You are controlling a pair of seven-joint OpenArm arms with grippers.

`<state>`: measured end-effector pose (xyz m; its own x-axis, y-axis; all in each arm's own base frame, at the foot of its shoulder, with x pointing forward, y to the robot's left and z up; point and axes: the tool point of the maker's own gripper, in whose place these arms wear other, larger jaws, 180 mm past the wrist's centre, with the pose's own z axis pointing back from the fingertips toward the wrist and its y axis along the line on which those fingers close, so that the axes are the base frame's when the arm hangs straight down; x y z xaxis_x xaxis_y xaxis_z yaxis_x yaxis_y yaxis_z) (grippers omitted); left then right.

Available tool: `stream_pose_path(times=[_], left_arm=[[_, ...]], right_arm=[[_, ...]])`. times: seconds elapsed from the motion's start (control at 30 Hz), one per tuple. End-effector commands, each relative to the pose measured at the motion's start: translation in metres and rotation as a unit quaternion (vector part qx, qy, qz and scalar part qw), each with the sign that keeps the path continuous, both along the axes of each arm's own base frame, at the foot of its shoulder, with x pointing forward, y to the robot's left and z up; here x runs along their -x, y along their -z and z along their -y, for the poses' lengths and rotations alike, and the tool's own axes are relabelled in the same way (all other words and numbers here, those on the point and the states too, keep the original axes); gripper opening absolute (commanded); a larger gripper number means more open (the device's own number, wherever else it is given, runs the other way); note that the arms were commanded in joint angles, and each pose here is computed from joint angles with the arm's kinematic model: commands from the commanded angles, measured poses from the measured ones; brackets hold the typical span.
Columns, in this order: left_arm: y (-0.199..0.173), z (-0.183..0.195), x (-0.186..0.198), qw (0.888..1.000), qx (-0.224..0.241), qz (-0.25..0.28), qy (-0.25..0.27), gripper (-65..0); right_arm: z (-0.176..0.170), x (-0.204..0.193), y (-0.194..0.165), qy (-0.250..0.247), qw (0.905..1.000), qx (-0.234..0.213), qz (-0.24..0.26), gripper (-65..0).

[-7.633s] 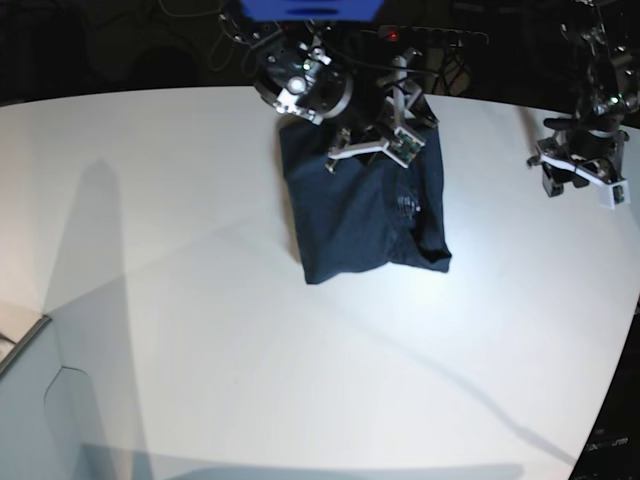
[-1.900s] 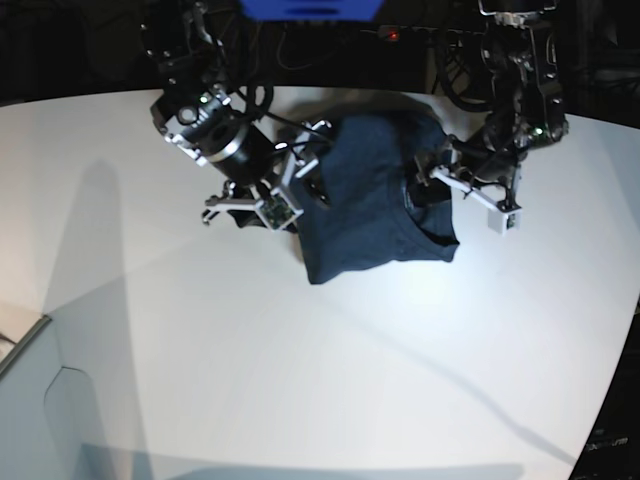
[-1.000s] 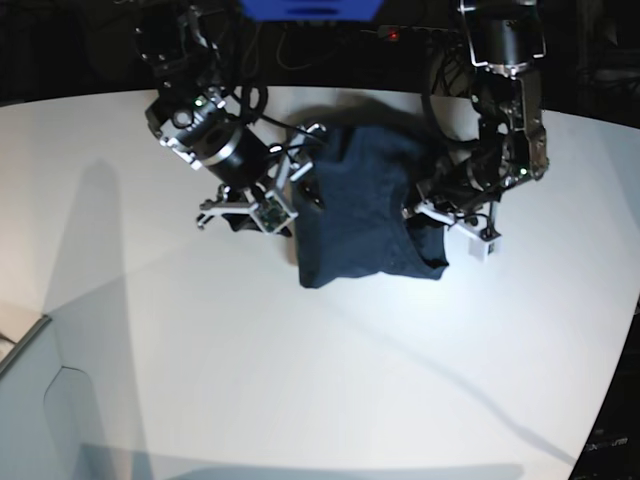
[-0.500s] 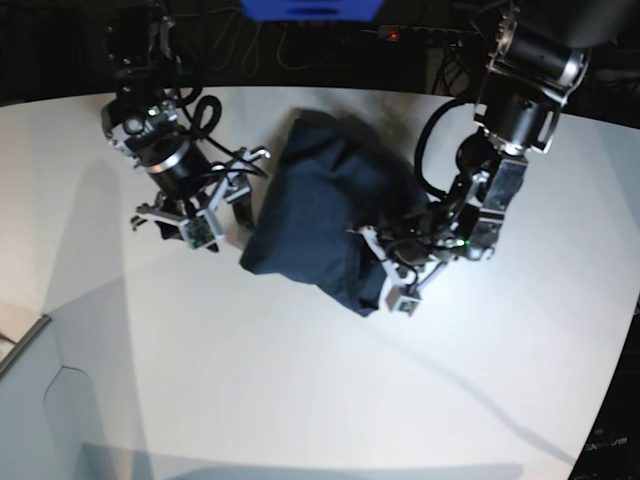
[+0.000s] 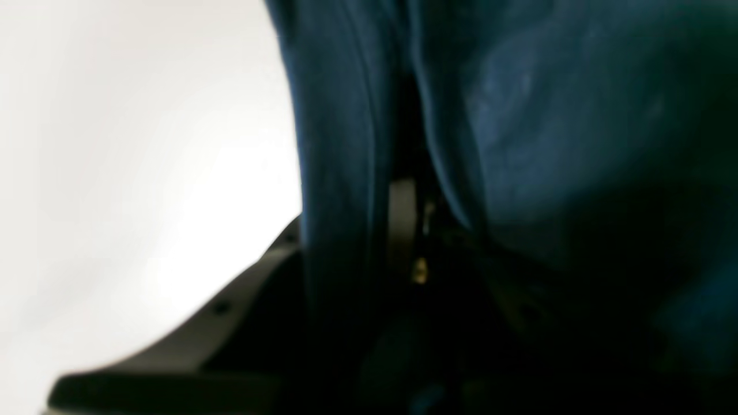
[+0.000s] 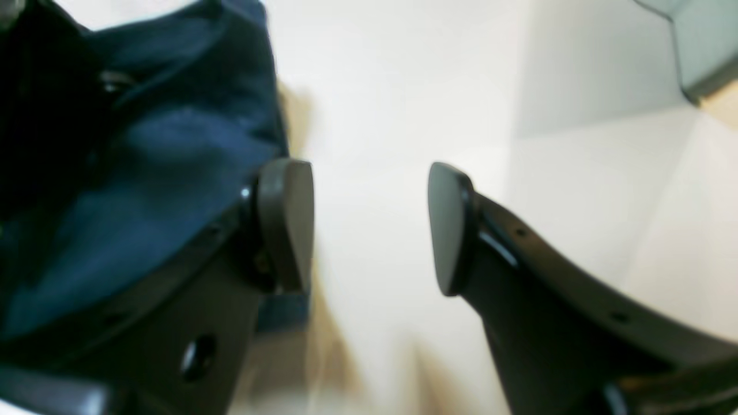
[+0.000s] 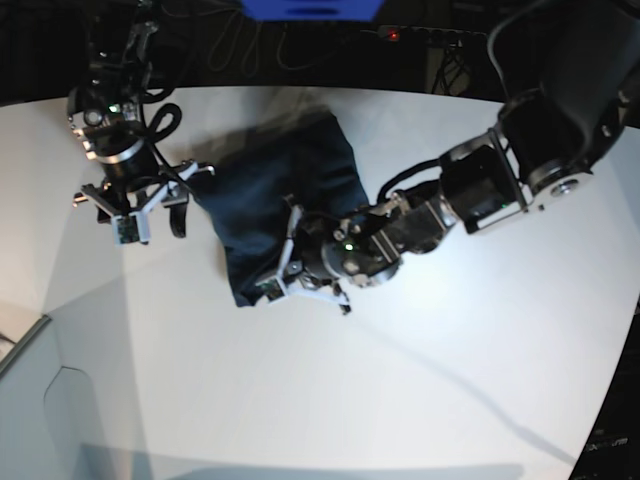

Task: Layout the t-shirt on the table in an organized manner, then fold the t-shirt properly
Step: 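Drag the stack with the left gripper toward the right gripper and release, then withdraw the left gripper and tuck the stack edge with the right gripper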

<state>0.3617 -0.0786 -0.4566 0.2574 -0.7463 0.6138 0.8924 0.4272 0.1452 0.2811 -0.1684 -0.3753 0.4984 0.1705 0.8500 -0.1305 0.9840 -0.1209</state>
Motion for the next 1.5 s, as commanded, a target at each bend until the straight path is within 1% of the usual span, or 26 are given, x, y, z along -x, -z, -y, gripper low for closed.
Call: stream_pose_path(times=[0.0, 0.1, 0.2, 0.3, 0.37, 0.4, 0.47, 0.57, 0.63, 0.77, 0.87, 1.07, 1.17, 1.23, 1.27, 1.33, 1.37, 1.4, 1.47], left_arm=[[-0.017, 0.018, -0.009, 1.000, 0.017, 0.016, 0.015, -64.6], [-0.025, 0.044, -0.005, 0.997, 0.002, 0.052, 0.062, -64.5], [-0.033, 0.065, -0.004, 0.988, -0.026, 0.103, 0.110, -64.5], [-0.032, 0.068, -0.006, 0.982, -0.051, 0.130, 0.130, -64.4], [-0.028, 0.066, -0.007, 0.981, -0.060, 0.132, 0.131, -63.7], [-0.027, 0.064, -0.008, 0.981, -0.063, 0.130, 0.129, -62.0], [-0.026, 0.063, -0.008, 0.981, -0.066, 0.129, 0.128, -56.2], [-0.023, 0.057, -0.009, 0.981, -0.083, 0.126, 0.123, -47.8], [-0.026, 0.056, -0.013, 0.982, -0.083, 0.125, 0.116, -43.1], [-0.041, 0.056, -0.029, 0.988, -0.055, 0.124, 0.076, -35.6], [-0.064, 0.065, -0.038, 0.988, -0.022, 0.137, 0.064, -31.8], [-0.110, 0.052, -0.063, 0.985, 0.035, 0.169, 0.023, -31.4], [-0.128, 0.023, -0.082, 0.982, 0.053, 0.178, -0.020, -31.4], [-0.129, 0.001, -0.082, 0.983, 0.049, 0.171, -0.051, -31.4], [-0.137, -0.014, -0.087, 0.981, 0.052, 0.172, -0.074, -31.4], [-0.144, -0.041, -0.087, 0.977, 0.062, 0.167, -0.115, -31.4], [-0.148, -0.059, -0.086, 0.974, 0.064, 0.169, -0.137, -31.4], [-0.147, -0.076, -0.083, 0.971, 0.064, 0.163, -0.159, -31.4], [-0.144, -0.115, -0.074, 0.963, 0.065, 0.154, -0.211, -31.4]], right_arm=[[0.005, -0.003, -0.011, 0.008, 0.9997, -0.001, 0.023, -34.0], [0.009, 0.004, -0.007, 0.015, 0.9998, -0.001, 0.015, -34.0], [0.009, 0.011, -0.002, 0.016, 0.9999, -0.001, 0.006, -34.0], [0.010, 0.013, -0.005, 0.016, 0.9998, 0.003, 0.008, -34.0], [0.010, 0.016, -0.007, 0.015, 0.9998, 0.005, 0.009, -34.0], [0.010, 0.017, -0.009, 0.015, 0.9998, 0.007, 0.011, -34.0], [0.011, 0.018, -0.012, 0.015, 0.9997, 0.010, 0.014, -34.0], [0.010, 0.017, -0.014, 0.015, 0.9997, 0.010, 0.017, -34.0], [0.010, 0.017, -0.014, 0.015, 0.9997, 0.009, 0.017, -34.0], [0.010, 0.018, -0.013, 0.016, 0.9997, 0.008, 0.016, -34.0], [0.009, 0.018, -0.013, 0.015, 0.9997, 0.007, 0.015, -34.0], [0.007, 0.018, -0.013, 0.014, 0.9998, 0.007, 0.015, -34.0], [0.002, 0.018, -0.012, 0.016, 0.9998, -0.002, 0.015, -34.2], [-0.001, 0.018, -0.012, 0.018, 0.9997, -0.008, 0.016, -34.2], [-0.002, 0.018, -0.012, 0.017, 0.9997, -0.009, 0.016, -34.6], [-0.004, 0.018, -0.012, 0.017, 0.9997, -0.012, 0.016, -37.1], [-0.011, 0.016, -0.012, 0.011, 0.9997, -0.016, 0.017, -39.3], [-0.015, 0.016, -0.012, 0.007, 0.9996, -0.019, 0.017, -41.4], [-0.021, 0.019, -0.009, 0.000, 0.9997, -0.023, 0.012, -46.5]])
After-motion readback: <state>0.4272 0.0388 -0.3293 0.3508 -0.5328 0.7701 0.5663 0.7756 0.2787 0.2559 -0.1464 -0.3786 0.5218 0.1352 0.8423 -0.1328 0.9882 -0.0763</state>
